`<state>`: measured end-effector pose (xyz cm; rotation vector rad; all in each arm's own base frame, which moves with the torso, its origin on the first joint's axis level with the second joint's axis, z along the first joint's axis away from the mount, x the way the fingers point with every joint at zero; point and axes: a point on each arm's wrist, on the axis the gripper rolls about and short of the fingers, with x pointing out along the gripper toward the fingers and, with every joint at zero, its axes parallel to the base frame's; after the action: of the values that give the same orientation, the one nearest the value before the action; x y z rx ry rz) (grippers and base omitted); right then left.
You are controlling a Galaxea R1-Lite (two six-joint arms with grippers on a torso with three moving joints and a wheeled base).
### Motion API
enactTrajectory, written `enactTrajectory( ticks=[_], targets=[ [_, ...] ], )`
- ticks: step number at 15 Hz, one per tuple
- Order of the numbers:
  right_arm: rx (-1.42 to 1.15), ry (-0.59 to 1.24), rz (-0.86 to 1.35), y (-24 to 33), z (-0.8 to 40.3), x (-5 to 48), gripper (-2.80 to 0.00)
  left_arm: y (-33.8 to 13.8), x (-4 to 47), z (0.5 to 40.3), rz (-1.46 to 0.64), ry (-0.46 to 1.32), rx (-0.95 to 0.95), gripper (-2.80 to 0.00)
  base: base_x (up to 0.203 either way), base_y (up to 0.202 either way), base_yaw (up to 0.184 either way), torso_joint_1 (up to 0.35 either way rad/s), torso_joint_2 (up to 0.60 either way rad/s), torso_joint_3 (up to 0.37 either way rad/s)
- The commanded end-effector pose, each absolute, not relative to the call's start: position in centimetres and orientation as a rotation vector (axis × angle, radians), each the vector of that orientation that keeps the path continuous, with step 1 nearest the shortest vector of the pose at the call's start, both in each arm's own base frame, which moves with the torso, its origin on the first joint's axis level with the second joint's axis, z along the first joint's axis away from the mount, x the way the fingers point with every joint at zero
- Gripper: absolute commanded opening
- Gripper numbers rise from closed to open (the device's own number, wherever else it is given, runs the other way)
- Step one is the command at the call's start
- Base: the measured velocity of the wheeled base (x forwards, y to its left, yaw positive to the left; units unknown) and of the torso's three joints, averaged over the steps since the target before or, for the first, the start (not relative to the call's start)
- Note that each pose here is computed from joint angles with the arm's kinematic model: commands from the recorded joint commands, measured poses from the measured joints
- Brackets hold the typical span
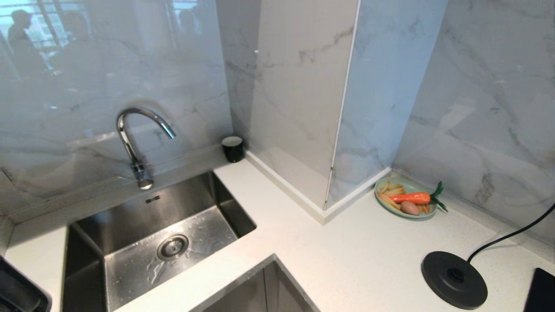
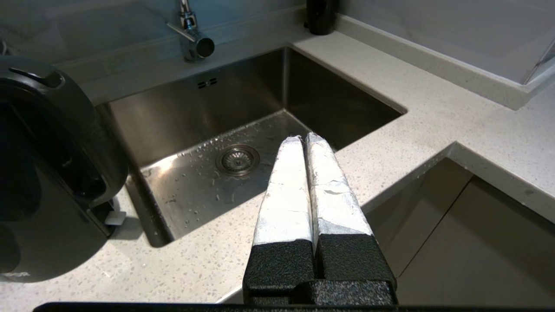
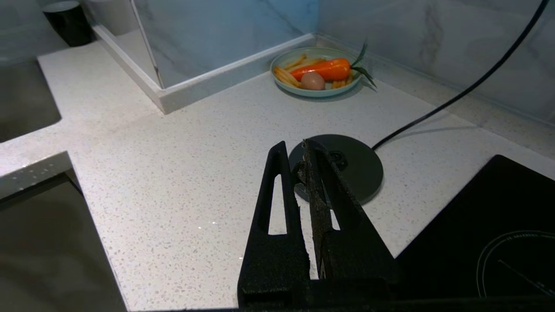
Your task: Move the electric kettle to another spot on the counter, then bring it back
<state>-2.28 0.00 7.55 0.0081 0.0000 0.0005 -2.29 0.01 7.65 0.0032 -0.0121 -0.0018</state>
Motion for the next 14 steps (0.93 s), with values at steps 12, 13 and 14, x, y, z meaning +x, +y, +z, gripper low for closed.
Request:
enactTrajectory(
  ticks=[12, 13, 14],
  targets=[
    [0.008, 0.000, 0.001, 0.00, 7.55, -2.28, -2.80, 0.01, -2.28, 7.66, -0.002, -0.011, 0.003, -2.80, 0.000, 0.000, 0.000, 0.000, 0.00, 0.000],
    [0.008, 0.000, 0.000, 0.00, 7.55, -2.28, -2.80, 0.01, -2.28, 7.66, -0.002, -0.011, 0.003, -2.80, -0.002, 0.061, 0.006, -0.001, 0.01, 0.006],
    [0.008, 0.000, 0.002, 0.00, 7.55, -2.28, -2.80, 0.01, -2.28, 7.64, -0.002, -0.009, 0.003, -2.80, -0.001, 0.072, 0.007, 0.011, 0.00, 0.002]
  ],
)
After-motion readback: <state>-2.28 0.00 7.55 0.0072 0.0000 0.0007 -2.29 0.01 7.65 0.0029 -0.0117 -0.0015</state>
